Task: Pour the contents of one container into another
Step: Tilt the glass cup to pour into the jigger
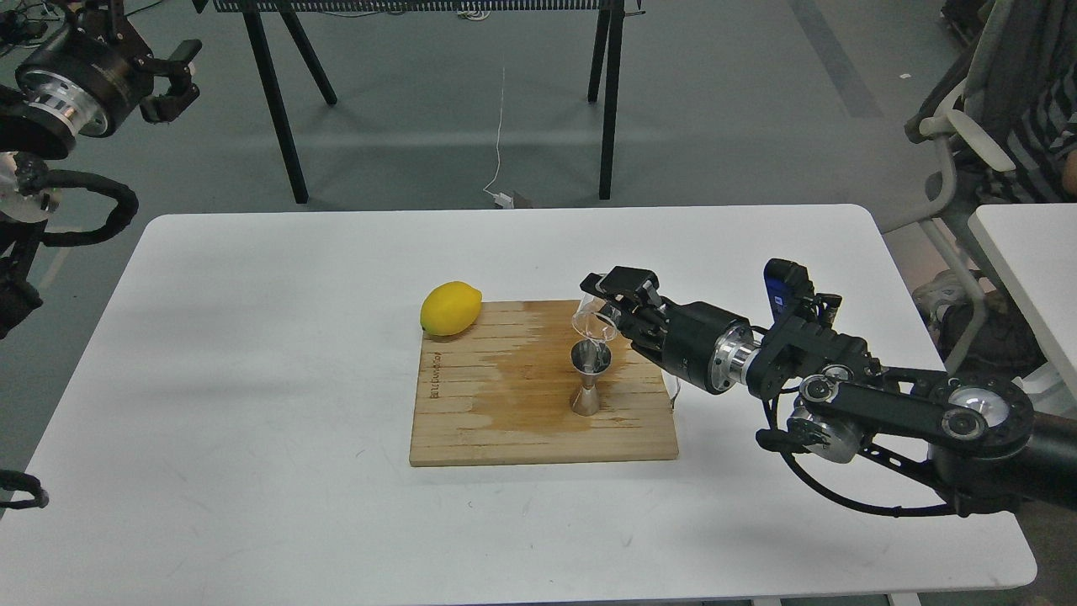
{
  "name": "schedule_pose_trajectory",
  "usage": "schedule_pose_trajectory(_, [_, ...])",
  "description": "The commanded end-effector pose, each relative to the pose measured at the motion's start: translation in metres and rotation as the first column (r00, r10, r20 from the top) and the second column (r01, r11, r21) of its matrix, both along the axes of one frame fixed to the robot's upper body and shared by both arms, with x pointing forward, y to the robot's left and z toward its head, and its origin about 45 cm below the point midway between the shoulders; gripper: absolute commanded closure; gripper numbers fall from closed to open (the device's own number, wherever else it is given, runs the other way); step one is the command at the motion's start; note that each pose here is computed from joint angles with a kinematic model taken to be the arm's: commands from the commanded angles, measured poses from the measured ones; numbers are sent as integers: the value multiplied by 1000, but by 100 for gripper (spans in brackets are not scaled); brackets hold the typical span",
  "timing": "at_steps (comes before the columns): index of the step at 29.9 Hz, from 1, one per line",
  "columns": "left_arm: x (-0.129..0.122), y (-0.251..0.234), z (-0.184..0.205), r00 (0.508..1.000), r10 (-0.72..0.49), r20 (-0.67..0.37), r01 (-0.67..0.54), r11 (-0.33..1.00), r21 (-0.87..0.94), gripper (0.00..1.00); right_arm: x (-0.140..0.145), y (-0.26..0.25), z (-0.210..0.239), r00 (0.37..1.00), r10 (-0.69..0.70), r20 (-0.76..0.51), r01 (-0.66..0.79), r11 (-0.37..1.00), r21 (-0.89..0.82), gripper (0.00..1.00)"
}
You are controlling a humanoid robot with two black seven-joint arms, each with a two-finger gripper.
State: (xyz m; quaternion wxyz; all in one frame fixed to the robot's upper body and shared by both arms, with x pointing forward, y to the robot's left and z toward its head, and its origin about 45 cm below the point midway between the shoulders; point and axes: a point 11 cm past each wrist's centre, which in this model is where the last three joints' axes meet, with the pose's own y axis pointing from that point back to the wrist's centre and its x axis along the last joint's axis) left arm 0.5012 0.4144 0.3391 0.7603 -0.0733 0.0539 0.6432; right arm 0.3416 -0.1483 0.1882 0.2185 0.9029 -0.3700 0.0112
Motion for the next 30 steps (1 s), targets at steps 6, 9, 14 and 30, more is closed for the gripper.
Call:
schedule_pose_trajectory(6, [0,0,1,1000,-1,1,1,1000,0,1,0,3,2,999,36,28,-35,999,-23,82])
schedule_pose_trajectory(9, [0,0,1,1000,-1,1,1,1000,0,1,0,5,3,998,52,43,-51,998,-35,82])
schedule_pose_trajectory(14, [0,1,1,1000,1,2,-1,1000,0,1,-1,5,2,996,67,56,-64,997,-50,82])
schedule_pose_trajectory(30, [-1,5,4,1000,9,7,-9,1000,3,1,-1,2,-1,984,122,129,-110,989,-96,82])
